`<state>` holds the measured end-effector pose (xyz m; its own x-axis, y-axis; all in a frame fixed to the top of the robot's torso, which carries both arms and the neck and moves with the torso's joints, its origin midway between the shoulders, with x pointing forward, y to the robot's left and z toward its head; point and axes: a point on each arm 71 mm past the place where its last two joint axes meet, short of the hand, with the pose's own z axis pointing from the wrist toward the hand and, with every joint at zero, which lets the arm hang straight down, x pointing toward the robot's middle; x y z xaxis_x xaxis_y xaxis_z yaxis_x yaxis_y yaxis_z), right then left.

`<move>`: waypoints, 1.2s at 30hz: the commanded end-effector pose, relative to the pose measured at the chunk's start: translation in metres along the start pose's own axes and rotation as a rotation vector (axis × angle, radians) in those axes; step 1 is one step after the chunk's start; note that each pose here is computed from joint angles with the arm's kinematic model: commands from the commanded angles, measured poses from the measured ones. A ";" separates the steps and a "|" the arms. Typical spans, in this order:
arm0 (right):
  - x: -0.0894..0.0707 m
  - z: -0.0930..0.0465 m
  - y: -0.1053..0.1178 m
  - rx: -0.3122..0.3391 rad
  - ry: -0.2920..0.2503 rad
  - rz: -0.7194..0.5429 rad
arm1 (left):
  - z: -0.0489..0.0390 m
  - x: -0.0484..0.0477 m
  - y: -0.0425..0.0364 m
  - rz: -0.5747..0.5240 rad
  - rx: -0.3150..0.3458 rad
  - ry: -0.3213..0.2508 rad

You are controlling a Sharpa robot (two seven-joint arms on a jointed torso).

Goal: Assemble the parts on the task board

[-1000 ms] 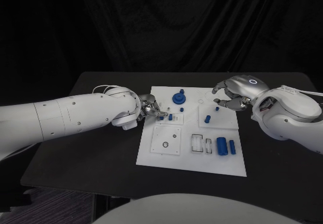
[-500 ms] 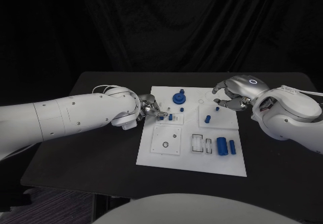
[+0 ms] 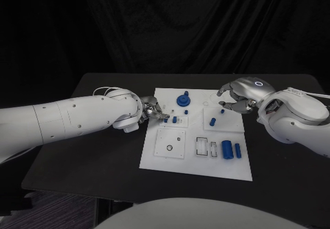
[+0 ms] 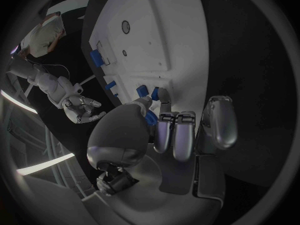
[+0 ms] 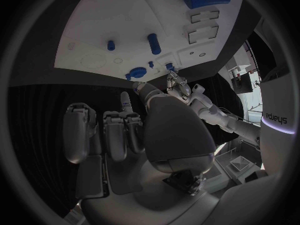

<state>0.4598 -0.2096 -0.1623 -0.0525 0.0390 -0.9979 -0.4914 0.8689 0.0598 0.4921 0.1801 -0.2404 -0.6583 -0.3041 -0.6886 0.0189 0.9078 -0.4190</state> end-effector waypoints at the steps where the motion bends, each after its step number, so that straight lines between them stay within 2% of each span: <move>1: 0.001 0.000 -0.001 0.015 0.007 -0.003 | 0.0008 0.0043 0.0022 0.007 -0.010 0.014; 9: 0.002 0.000 -0.001 0.016 0.009 -0.003 | 0.0010 0.0036 0.0012 0.003 0.003 0.006; 12: 0.002 0.000 -0.001 0.016 0.009 -0.004 | 0.0009 0.0015 0.0000 -0.008 0.029 -0.020; 15: 0.002 0.000 -0.001 0.017 0.008 -0.003 | 0.0003 -0.0029 -0.0018 -0.027 0.079 -0.071; 19: 0.001 -0.001 -0.003 0.020 0.007 -0.004 | -0.0024 -0.0144 -0.0047 -0.034 0.200 -0.198; 22: 0.001 -0.002 -0.004 0.025 0.006 -0.004 | -0.0079 -0.0271 -0.0070 -0.014 0.322 -0.347; 25: 0.001 -0.003 -0.006 0.028 0.006 -0.004 | -0.0144 -0.0358 -0.0081 0.011 0.414 -0.461; 28: 0.001 -0.004 -0.007 0.032 0.005 -0.004 | -0.0194 -0.0415 -0.0094 0.035 0.485 -0.529; 31: 0.001 -0.004 -0.008 0.034 0.005 -0.005 | -0.0211 -0.0441 -0.0112 0.066 0.547 -0.530; 36: 0.001 -0.004 -0.008 0.034 0.002 -0.005 | -0.0171 -0.0429 -0.0168 0.122 0.644 -0.445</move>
<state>0.4601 -0.2167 -0.1629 -0.0546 0.0347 -0.9979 -0.4768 0.8772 0.0566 0.5123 0.1942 -0.2001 -0.2585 -0.4556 -0.8519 0.4400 0.7295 -0.5236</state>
